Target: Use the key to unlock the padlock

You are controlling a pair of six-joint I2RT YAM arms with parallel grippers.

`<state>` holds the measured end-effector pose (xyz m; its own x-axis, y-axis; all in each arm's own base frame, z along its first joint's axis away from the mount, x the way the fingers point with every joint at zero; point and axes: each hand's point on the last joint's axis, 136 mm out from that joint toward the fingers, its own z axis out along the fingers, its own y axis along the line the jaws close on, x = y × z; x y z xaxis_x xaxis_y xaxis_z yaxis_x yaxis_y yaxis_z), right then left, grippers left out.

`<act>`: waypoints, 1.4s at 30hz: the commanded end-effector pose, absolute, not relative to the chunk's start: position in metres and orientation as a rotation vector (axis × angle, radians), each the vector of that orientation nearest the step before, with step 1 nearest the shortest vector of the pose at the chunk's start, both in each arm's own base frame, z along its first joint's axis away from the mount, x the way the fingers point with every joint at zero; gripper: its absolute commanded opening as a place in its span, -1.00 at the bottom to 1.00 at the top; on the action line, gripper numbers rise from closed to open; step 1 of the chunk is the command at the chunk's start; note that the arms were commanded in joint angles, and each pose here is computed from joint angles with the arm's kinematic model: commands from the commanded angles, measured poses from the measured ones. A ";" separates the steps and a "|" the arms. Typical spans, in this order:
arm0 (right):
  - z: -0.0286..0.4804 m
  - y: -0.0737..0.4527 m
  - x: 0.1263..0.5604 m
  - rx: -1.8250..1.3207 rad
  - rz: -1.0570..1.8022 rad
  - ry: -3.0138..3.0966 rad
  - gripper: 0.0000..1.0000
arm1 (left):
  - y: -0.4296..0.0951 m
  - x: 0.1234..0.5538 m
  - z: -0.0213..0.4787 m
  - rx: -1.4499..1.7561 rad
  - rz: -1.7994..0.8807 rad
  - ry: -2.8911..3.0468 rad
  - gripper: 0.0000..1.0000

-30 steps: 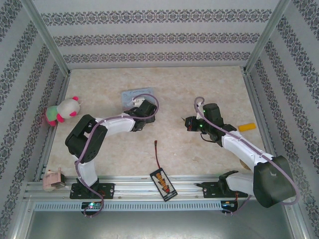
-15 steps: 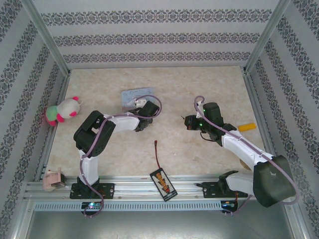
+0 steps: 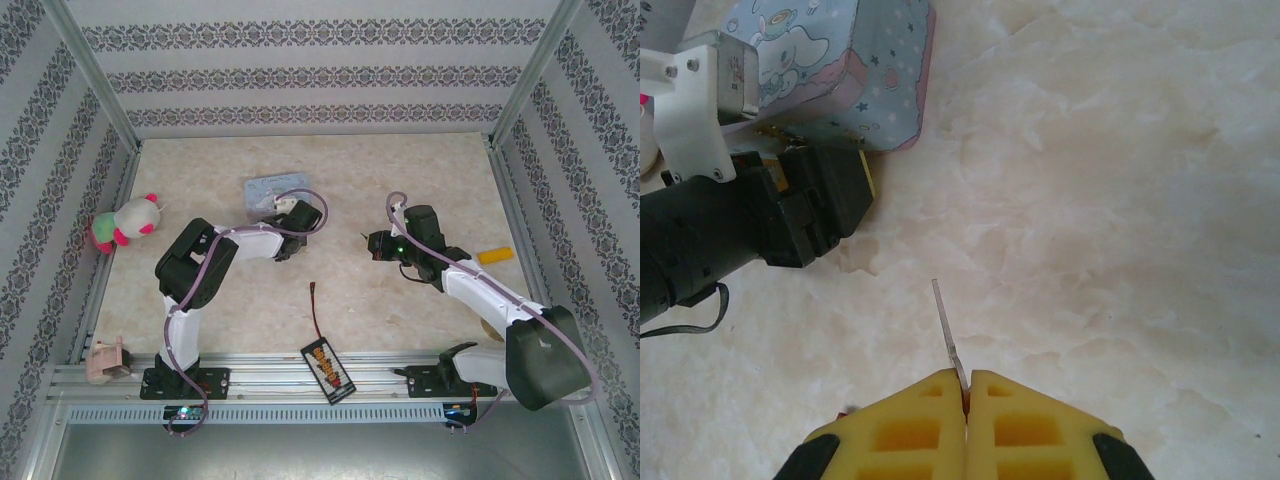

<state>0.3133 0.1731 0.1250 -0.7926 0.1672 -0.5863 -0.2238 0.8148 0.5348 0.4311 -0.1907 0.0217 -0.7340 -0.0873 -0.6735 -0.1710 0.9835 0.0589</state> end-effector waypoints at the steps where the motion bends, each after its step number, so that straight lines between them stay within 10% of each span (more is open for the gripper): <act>1: 0.138 0.181 0.322 -0.061 0.813 2.312 -1.00 | -0.181 0.441 0.007 -0.180 0.182 2.398 0.01; 14: 0.118 0.193 0.325 -0.086 0.815 2.342 -1.00 | -0.194 0.436 0.016 -0.173 0.049 2.417 -0.47; 24: 0.111 0.199 0.326 -0.087 0.843 2.350 -1.00 | -0.195 0.443 0.020 -0.175 0.076 2.404 0.21; 42: 0.114 0.203 0.328 -0.103 0.864 2.340 -1.00 | -0.183 0.453 0.027 -0.329 0.143 2.340 -0.08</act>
<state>0.3231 0.1929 0.1023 -0.8081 0.1380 -0.5726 -0.2463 0.8039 0.5413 0.4474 -0.1918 0.0265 -0.7022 -0.1793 -0.6890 -0.2329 0.9724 -0.0157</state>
